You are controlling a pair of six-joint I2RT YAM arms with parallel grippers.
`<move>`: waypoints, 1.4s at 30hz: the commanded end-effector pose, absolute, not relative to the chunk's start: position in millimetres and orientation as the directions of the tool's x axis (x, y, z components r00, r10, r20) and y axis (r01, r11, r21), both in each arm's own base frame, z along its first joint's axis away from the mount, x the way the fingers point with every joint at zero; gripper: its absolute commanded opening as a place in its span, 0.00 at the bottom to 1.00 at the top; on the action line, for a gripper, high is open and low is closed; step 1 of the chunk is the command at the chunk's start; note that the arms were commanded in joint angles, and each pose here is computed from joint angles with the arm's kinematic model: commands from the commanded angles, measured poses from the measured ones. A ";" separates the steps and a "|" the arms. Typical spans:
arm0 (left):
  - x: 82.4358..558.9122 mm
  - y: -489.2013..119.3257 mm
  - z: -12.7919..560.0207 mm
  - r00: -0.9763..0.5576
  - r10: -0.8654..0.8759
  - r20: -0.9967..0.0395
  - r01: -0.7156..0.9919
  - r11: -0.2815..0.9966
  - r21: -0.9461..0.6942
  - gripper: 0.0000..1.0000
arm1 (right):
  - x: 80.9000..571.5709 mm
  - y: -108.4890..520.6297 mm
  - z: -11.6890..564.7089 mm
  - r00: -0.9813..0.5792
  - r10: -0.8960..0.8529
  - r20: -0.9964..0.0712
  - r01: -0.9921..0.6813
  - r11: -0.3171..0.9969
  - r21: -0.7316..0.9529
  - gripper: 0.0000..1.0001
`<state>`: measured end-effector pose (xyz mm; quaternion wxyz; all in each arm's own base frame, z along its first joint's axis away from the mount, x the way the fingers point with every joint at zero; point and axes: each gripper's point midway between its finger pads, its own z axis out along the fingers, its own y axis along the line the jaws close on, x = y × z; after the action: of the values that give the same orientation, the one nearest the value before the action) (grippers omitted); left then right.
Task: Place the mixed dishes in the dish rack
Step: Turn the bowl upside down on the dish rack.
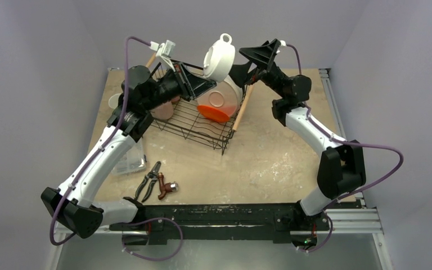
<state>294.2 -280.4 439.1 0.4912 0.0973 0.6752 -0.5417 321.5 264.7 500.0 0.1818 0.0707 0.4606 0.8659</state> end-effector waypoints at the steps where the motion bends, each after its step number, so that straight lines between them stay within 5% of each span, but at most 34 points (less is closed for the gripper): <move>1: 282.1 -252.7 493.4 -0.349 -0.496 -0.795 0.720 0.402 -0.566 0.00 | 316.4 255.2 506.3 -0.928 0.370 -0.042 -0.225 -0.467 0.855 0.93; 9: 318.8 -188.0 430.9 -0.274 -0.311 -0.910 0.425 0.810 -0.404 0.00 | 356.0 207.0 441.9 -0.765 0.513 -0.389 -0.296 0.255 0.920 0.99; 13: 340.9 -175.3 408.3 -0.230 -0.211 -0.950 0.385 0.877 -0.287 0.00 | 347.9 168.9 427.3 -0.723 0.508 -0.467 -0.255 0.432 0.865 0.99; 27: 436.6 -158.3 298.9 -0.370 -0.031 -0.929 0.242 0.962 -0.128 0.00 | 318.3 101.4 418.4 -0.701 0.512 -0.496 -0.171 0.555 0.814 0.99; 42: 457.8 -150.2 216.1 -0.536 0.096 -0.839 0.227 0.973 -0.033 0.00 | 336.3 93.0 411.9 -0.713 0.520 -0.471 -0.147 0.547 0.825 0.99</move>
<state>434.0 -147.3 176.3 0.4090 0.0879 0.9059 -0.0655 342.7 91.6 390.5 0.3364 0.1472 0.8107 0.4559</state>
